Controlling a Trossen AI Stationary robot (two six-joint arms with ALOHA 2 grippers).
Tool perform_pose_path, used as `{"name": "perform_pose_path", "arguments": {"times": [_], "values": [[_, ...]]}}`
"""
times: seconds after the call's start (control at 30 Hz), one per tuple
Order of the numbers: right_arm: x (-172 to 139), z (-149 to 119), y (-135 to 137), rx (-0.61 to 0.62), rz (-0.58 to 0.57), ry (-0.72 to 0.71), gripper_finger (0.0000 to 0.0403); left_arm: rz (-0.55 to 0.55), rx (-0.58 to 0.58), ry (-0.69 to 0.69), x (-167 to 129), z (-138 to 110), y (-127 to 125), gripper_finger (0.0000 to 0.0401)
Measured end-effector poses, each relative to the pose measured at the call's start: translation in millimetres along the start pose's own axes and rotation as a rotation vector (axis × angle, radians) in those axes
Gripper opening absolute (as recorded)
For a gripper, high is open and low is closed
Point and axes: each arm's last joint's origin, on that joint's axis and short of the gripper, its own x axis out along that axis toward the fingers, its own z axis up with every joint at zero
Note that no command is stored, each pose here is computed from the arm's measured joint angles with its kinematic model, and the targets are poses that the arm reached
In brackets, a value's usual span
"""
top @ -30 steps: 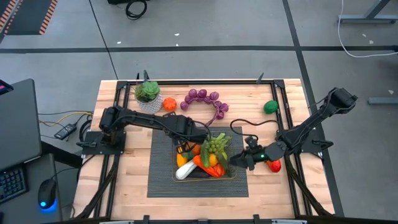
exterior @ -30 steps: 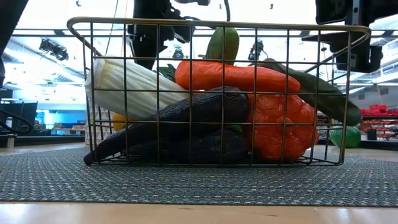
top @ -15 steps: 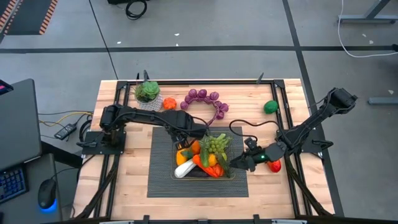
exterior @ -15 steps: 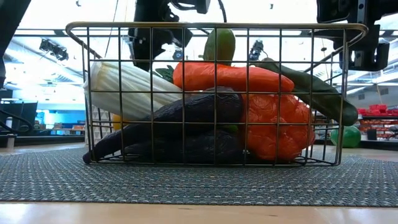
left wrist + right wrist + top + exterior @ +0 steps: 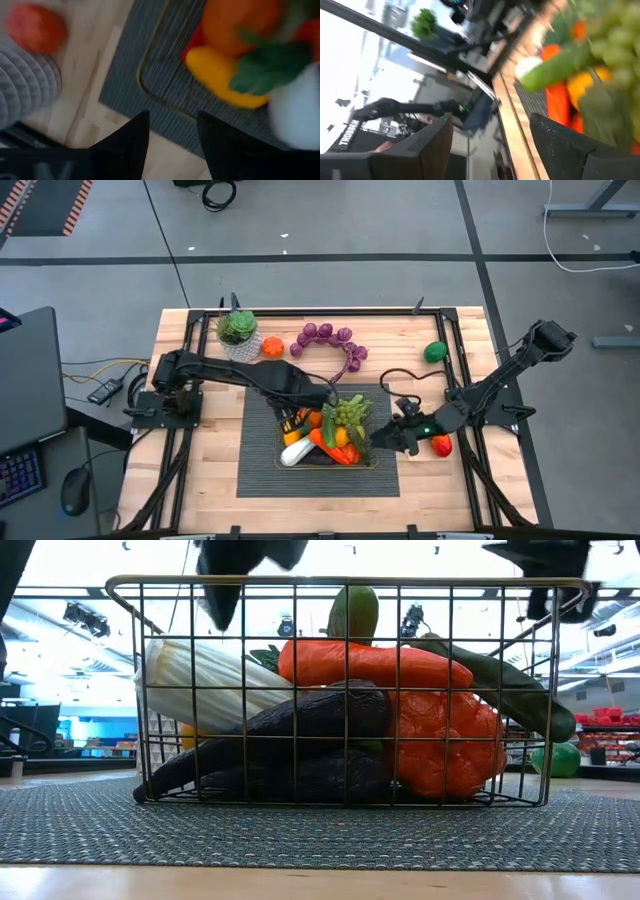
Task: Build produce basket
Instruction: Put the green lime into the gold wire basket
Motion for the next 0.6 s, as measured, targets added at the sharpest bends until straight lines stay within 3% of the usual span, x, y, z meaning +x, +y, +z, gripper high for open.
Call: {"name": "perform_pose_path", "arguments": {"times": [0.17,0.33,0.5,0.6], "values": [[3.0,16.6,0.3,-0.040,0.013,-0.112,0.0267,-0.029,-0.034,-0.219,-45.9,10.9,14.8,0.0172],[8.2,44.1,-6.2,-0.077,-0.017,-0.198,0.0267,-0.020,-0.083,-0.382,-79.4,24.8,49.3,0.0172],[14.6,88.5,0.5,-0.184,0.017,-0.251,0.0267,0.011,-0.210,-0.373,-76.5,44.6,104.7,0.0172],[15.3,118.2,5.1,-0.263,-0.016,-0.269,0.0267,-0.018,-0.179,-0.347,-64.6,60.8,137.9,0.0173]]}}
